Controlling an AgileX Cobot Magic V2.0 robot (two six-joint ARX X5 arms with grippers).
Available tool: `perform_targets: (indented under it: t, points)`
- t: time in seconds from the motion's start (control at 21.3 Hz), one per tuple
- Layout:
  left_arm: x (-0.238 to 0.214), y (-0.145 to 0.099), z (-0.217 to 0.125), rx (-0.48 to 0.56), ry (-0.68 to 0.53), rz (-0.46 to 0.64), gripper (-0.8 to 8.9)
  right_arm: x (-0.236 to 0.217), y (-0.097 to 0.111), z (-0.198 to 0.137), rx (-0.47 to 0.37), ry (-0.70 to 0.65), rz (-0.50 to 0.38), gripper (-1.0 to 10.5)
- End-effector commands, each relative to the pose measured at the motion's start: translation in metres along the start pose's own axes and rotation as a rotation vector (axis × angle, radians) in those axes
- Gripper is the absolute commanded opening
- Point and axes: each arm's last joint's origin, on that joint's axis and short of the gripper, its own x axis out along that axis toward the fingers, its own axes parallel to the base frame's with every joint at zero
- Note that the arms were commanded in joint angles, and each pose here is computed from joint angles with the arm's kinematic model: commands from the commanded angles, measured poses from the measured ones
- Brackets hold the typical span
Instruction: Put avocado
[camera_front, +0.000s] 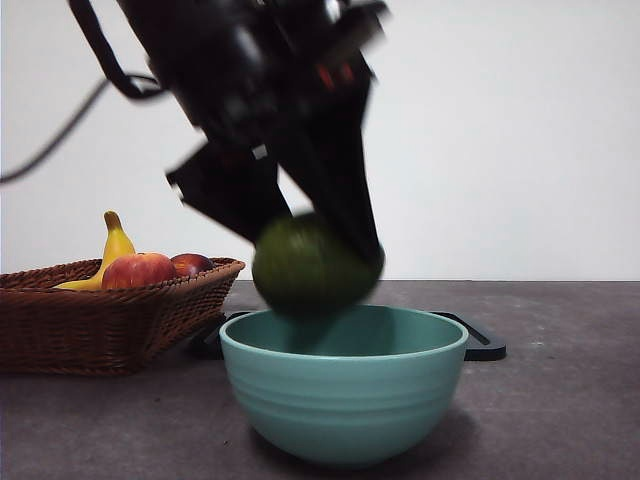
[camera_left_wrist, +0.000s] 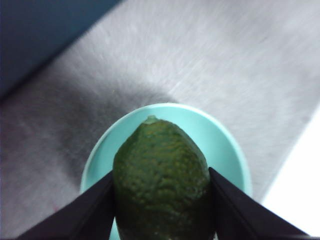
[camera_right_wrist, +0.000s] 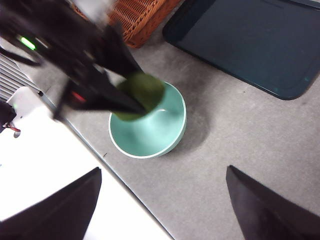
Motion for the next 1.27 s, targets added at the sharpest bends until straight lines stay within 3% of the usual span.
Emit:
perform_targets:
  t: [0.05,0.52,0.75,1.13,1.27]
  points:
    - [0.017,-0.006,0.003,0.045,0.019,0.022,2.07,-0.002,0.002,0.004,-0.003,-0.011,0.003,4.0]
    - [0.055,-0.01,-0.005,0.089,0.105,0.041,2.26,-0.002,0.002,0.004,-0.003,-0.011,0.003,4.0]
    - [0.054,-0.013,-0.004,0.089,0.1,0.035,3.18,-0.002,0.002,0.004,-0.003,-0.011,0.003,4.0]
    - [0.028,-0.024,0.024,0.093,0.116,0.035,3.17,-0.002,0.002,0.004,0.0,-0.005,0.003,4.0]
    - [0.006,-0.025,0.037,0.085,0.072,0.036,3.16,-0.002,0.002,0.003,0.001,-0.004,0.002,4.0]
